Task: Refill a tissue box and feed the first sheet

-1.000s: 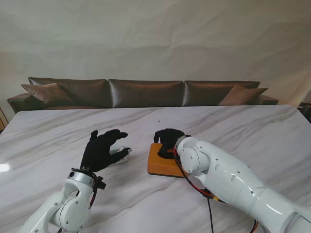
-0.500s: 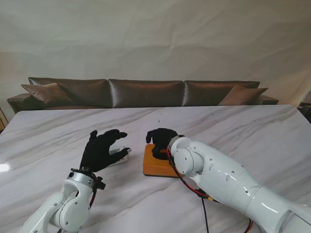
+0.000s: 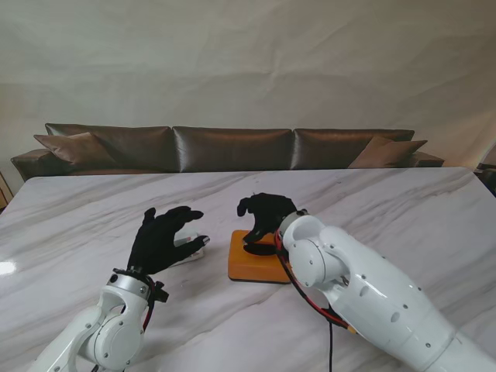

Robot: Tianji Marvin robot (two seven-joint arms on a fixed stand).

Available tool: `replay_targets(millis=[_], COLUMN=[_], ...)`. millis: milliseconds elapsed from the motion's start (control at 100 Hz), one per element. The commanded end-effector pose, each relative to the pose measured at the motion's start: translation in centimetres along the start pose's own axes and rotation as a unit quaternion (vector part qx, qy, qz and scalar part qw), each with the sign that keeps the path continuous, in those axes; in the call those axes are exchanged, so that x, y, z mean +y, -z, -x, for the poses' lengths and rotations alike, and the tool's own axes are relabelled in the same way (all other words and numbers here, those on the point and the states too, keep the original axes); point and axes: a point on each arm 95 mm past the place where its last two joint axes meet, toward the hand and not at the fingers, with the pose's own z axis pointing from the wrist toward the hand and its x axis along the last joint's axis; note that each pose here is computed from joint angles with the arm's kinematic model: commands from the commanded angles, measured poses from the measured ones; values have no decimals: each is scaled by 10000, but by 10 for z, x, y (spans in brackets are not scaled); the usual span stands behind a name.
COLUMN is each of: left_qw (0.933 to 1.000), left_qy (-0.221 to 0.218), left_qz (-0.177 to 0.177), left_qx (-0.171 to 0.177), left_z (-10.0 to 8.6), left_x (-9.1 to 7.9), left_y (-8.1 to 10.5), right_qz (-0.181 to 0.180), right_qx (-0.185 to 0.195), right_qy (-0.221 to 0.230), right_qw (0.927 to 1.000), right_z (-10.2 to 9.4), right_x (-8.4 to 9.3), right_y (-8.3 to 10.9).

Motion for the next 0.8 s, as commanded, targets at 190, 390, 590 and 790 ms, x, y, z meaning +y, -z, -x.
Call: replay_targets(millis=[190, 390, 590, 790], left_qw=[10000, 10000, 10000, 10000], left_qy=[30, 44, 52, 53], left_qz=[80, 74, 57, 56], left_qx=[-1, 12, -7, -2], left_z=[-1, -1, 1, 2], left_x=[2, 2, 2, 3], left_y=[-1, -1, 0, 0], right_qz=[-220, -341, -484, -568], right_qx=[-57, -187, -197, -180], right_qy=[314, 493, 466, 477], right_qw=[9992, 9980, 9975, 9971], right_z=[-3, -5, -7, -10], right_x=[-4, -16, -28, -35], right_y=[35, 39, 34, 30])
